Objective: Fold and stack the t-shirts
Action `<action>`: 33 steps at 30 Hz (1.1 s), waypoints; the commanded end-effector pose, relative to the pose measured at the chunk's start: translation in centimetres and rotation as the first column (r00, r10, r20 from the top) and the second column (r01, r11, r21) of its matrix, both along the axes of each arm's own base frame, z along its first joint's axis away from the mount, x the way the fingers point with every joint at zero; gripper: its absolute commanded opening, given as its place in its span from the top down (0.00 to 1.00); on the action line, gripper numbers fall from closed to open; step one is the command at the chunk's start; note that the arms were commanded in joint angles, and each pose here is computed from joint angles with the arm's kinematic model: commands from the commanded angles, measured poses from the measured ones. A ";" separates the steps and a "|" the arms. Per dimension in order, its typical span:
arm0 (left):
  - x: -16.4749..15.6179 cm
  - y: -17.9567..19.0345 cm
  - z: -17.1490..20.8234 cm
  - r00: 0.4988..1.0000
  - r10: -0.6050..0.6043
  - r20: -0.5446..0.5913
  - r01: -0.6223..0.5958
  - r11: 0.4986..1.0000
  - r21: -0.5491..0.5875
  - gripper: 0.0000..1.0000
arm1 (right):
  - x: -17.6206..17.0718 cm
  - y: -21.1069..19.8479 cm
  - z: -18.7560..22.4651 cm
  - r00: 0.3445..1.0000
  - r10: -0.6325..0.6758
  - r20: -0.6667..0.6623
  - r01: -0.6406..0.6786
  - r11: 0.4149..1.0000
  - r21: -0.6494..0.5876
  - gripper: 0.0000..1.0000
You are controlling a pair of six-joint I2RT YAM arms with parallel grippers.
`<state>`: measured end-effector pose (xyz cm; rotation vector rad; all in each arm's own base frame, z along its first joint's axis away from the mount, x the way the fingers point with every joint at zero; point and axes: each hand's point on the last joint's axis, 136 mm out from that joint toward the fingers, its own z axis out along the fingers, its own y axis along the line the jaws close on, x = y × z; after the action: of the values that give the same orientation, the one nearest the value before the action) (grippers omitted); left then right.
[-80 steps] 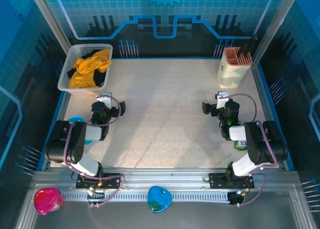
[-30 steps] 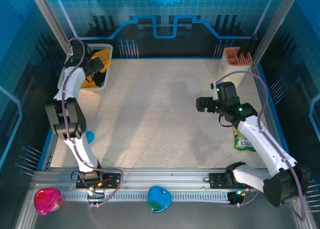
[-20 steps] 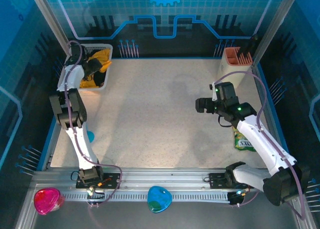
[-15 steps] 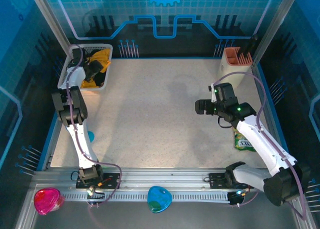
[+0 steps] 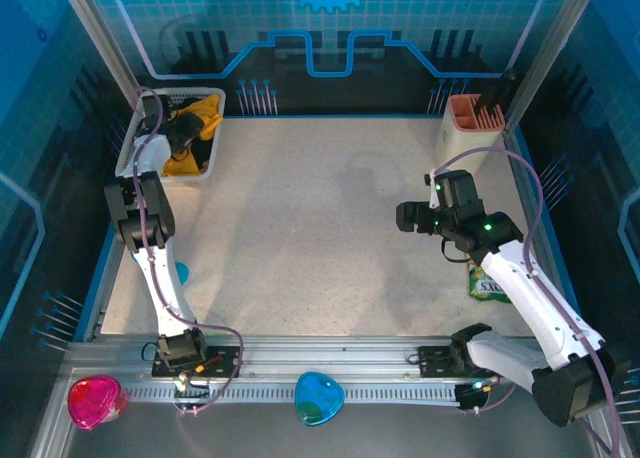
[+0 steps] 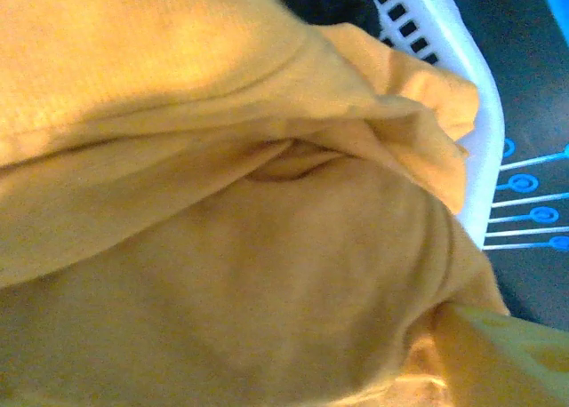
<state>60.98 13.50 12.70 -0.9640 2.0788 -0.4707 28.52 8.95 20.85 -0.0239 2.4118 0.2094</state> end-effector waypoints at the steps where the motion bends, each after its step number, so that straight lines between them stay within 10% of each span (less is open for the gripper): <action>1: 0.4 -0.2 4.1 0.995 -0.024 0.093 0.022 1.000 0.017 0.11 | -0.6 0.2 0.1 1.000 0.004 -0.011 -0.004 1.000 0.003 0.10; 6: 1.4 -0.2 3.1 0.997 -0.037 0.072 0.037 0.999 0.001 0.20 | -0.8 0.1 0.5 1.000 0.006 -0.010 -0.006 1.000 -0.003 0.10; 15: 3.3 -0.4 3.6 0.993 -0.035 0.110 0.040 0.998 -0.050 0.82 | -1.5 -0.9 0.8 1.000 -0.019 -0.008 0.019 0.999 -0.033 0.10; 21: 3.4 -0.4 3.6 0.995 -0.049 0.089 0.053 0.998 -0.044 1.00 | -2.0 -0.7 1.5 1.000 -0.015 0.002 0.015 1.000 -0.003 0.11; 26: 2.6 -0.9 3.8 0.994 -0.060 0.089 0.065 0.996 -0.056 1.00 | -3.0 -1.1 2.3 0.999 -0.020 0.028 0.020 1.000 0.009 0.12; 33: -0.7 -5.2 14.2 0.967 -0.188 0.172 0.181 0.982 0.054 1.00 | -3.8 -1.1 2.6 0.999 0.002 0.050 -0.003 1.000 0.017 0.13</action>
<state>62.38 12.12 16.51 -0.8971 2.0758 -0.5508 25.27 7.35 23.23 0.0032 2.3553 0.2051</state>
